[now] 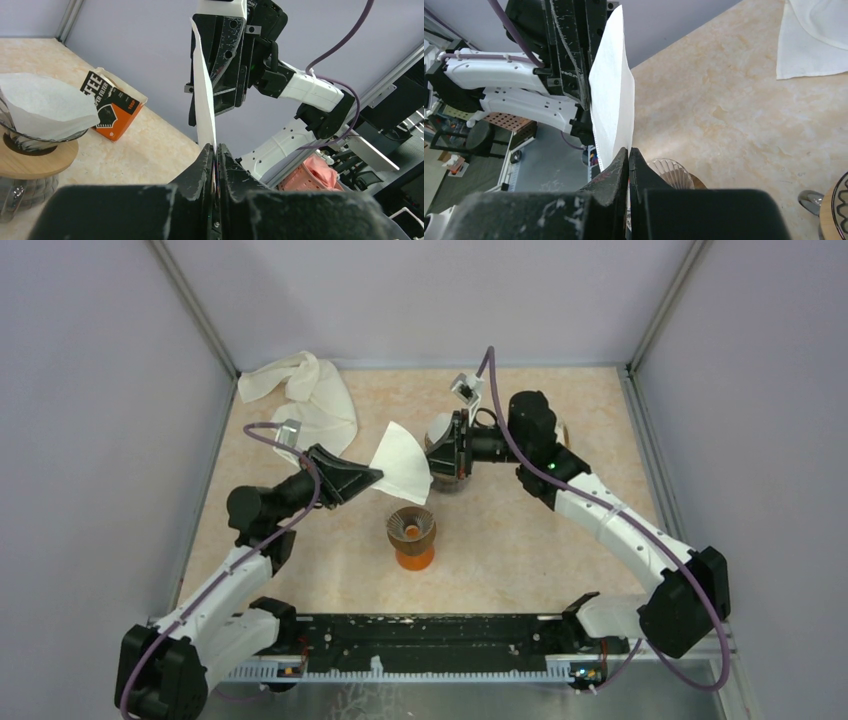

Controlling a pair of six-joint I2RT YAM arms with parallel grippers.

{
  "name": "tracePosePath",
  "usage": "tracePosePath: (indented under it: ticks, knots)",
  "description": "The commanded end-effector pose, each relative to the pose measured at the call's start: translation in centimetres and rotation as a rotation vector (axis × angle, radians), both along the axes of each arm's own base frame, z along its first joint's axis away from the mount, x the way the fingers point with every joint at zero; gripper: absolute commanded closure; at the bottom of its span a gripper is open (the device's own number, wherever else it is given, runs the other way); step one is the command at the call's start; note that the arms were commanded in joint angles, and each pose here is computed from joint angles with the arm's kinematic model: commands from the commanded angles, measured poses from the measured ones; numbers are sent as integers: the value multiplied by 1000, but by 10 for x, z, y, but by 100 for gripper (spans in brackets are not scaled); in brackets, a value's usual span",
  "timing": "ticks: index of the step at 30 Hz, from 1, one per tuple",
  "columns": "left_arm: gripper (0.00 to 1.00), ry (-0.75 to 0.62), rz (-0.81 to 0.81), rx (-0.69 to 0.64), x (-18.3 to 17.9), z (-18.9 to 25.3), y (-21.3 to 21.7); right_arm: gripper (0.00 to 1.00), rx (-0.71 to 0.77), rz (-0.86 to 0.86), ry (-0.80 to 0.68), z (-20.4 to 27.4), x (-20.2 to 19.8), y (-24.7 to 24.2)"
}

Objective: Place the coffee filter in the dripper
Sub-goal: Place the coffee filter in the coffee dripper.

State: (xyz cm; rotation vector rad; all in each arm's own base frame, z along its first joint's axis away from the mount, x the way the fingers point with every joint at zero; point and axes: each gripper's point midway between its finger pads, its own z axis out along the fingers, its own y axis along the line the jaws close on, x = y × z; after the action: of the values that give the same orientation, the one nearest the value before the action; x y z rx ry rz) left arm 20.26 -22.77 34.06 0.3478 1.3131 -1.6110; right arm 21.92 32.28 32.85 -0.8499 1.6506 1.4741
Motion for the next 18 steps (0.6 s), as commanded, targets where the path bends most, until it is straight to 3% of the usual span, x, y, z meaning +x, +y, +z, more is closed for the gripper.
tracePosePath:
  ticks: [1, 3, 10, 18]
  knots:
    - [85, -17, 47, 33, 3, -2, 2, 100, 23, -27, -103, 29, -4, -5]
    - [73, -3, 63, 48, 6, -5, 3, 100, 9, -41, -101, 29, -4, -7]
    - [49, 70, 185, 141, 22, -17, 11, 100, -73, -148, -122, 30, 1, -23]
    - [32, 170, 324, 241, 38, -21, 23, 100, -179, -329, -156, 37, 11, -47]
